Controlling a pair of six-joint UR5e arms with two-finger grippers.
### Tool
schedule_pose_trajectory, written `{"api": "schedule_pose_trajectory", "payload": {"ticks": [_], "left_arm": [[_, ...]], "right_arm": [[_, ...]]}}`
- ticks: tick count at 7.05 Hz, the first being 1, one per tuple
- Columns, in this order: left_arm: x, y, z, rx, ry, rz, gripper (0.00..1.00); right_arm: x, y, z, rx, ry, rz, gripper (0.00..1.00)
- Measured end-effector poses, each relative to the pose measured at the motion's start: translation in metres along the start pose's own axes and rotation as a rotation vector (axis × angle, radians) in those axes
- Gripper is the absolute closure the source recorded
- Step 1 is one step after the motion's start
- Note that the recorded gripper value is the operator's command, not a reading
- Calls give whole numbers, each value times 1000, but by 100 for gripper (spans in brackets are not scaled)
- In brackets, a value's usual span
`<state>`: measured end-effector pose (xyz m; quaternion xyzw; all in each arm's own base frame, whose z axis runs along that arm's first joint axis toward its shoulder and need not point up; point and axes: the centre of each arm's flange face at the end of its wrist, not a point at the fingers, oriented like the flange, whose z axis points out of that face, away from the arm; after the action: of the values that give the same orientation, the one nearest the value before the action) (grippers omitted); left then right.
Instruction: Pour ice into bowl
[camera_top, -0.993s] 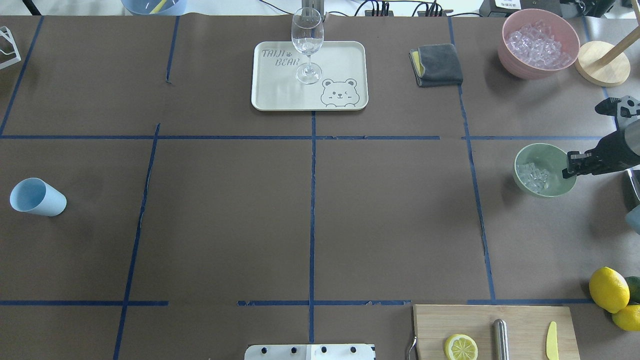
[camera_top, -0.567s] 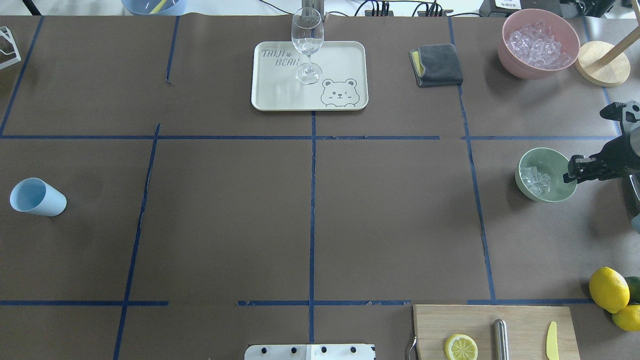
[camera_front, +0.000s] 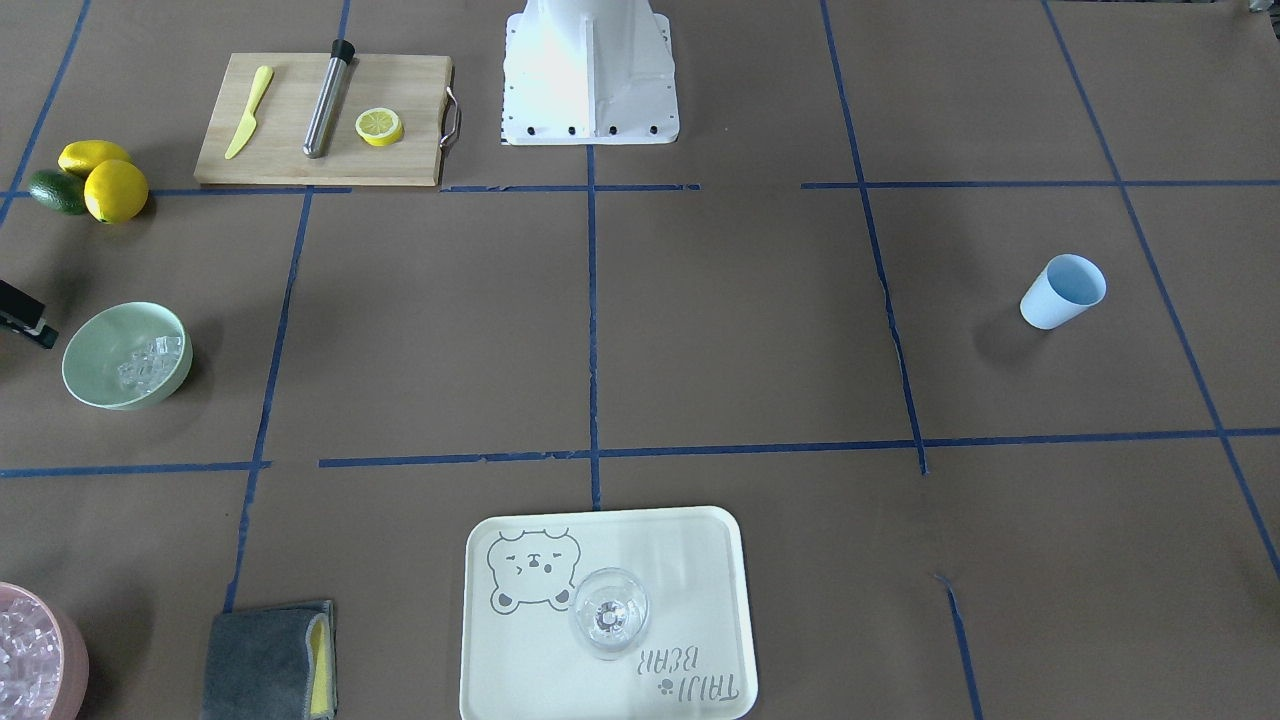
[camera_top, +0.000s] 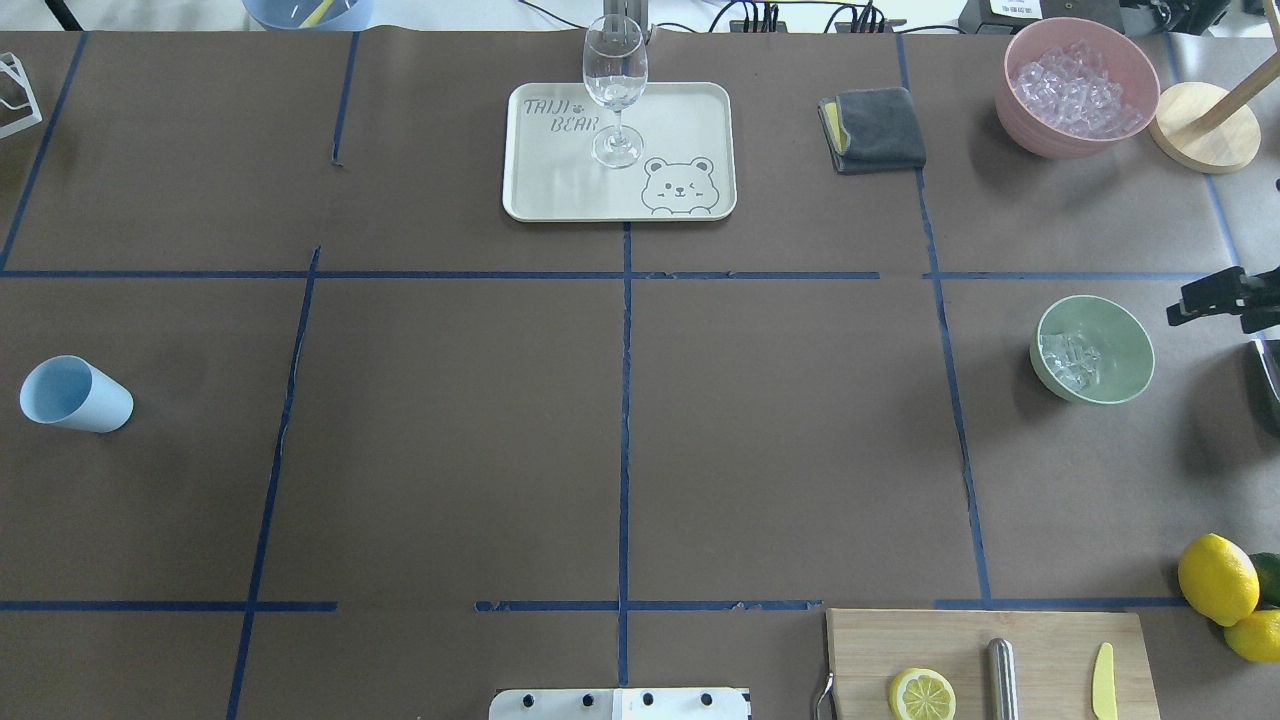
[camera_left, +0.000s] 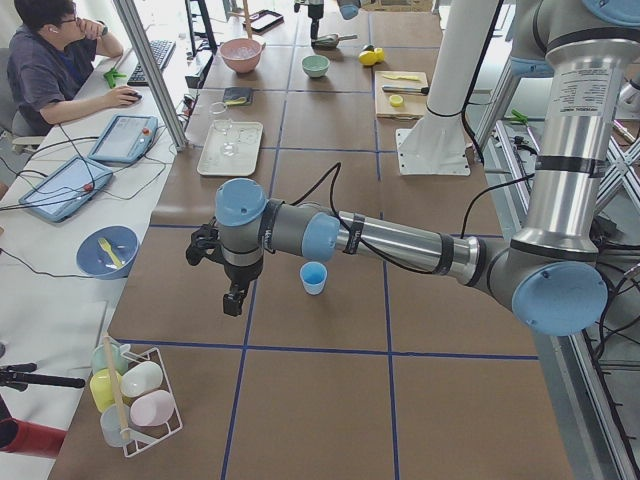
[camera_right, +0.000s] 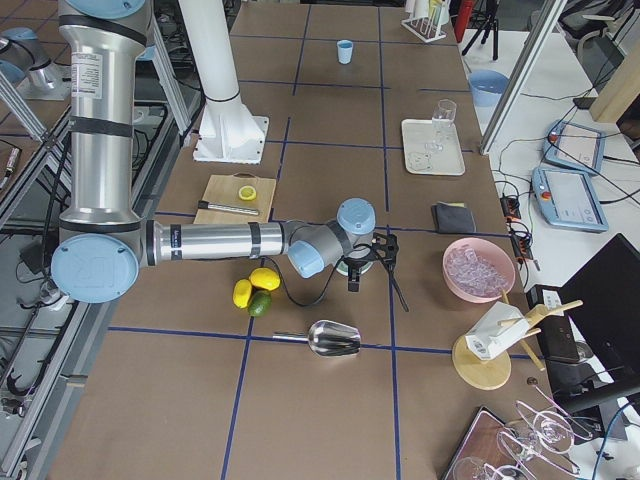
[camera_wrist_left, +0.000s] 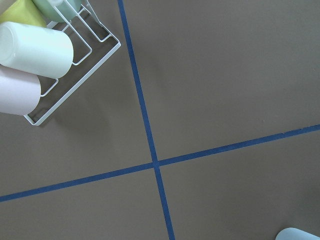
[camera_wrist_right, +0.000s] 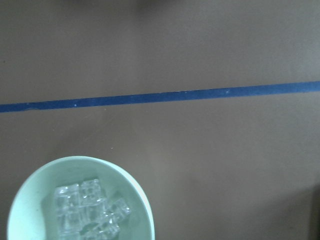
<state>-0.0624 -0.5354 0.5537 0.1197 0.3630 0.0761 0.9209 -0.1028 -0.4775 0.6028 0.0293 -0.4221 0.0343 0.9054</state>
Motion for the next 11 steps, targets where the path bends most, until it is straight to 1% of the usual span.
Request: {"api": "schedule_pose_trajectory", "payload": {"ticks": [1,2,3,4,5,6,7,9,11], "left_arm": [[0,0,0,0,0,1,0],[-1,0,0,0,0,1,0],[-1,0,-1,1,0,1,0],[-1,0,-2,2,0,1,0],[-1,0,-2,2,0,1,0],[-1,1,-1,1,1,0,0],[-4,6,2,-6,3,-8,0],[-16,33,16,-37,9,-38,0],[-26,54,24,-54,19,-70,0]], "right_arm": [[29,-10,-19,-14,44,-57,0],[55,-25,-46,-35,82,-119,0],[76,-40,-78,-58,104,-170,0],[97,-46,-105,-82,110,-205,0],[119,-42,-124,-94,98,-197,0],[135,-35,-133,-94,74,-171,0],[142,-31,-135,-93,58,-156,0],[144,-28,-137,-86,49,-120,0],[144,-28,-136,-82,48,-89,0]]}}
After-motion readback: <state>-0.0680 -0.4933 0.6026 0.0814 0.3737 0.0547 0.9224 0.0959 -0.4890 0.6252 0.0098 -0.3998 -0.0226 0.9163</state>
